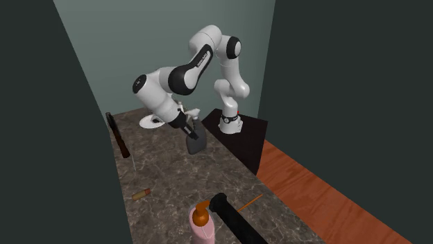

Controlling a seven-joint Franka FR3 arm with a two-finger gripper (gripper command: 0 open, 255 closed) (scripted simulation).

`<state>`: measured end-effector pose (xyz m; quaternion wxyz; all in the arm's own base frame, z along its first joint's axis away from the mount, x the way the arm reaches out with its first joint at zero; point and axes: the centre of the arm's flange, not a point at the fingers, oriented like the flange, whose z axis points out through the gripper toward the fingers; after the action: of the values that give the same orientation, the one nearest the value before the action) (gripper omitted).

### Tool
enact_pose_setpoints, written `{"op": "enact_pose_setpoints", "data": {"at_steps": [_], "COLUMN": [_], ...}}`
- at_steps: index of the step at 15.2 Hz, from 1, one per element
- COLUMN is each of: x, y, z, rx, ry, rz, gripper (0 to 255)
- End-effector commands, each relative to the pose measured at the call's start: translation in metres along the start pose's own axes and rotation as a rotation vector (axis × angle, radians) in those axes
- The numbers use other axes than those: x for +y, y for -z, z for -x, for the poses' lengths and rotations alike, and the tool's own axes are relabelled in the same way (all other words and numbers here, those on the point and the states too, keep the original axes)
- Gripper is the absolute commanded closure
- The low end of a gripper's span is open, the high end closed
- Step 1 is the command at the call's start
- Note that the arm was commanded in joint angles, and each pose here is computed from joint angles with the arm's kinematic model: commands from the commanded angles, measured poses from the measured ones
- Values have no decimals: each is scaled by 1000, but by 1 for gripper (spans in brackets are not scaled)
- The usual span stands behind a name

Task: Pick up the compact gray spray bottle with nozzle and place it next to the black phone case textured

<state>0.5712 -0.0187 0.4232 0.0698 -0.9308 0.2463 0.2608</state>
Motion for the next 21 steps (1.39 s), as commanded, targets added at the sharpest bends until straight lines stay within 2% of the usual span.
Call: {"op": "enact_pose_setpoints", "data": {"at_steps": [1,21], "x": [0,0], "y": [7,97], "z": [6,61], "rx": [0,0], "ry": [0,0], "rz": [0,0], "gripper": [255,255]}}
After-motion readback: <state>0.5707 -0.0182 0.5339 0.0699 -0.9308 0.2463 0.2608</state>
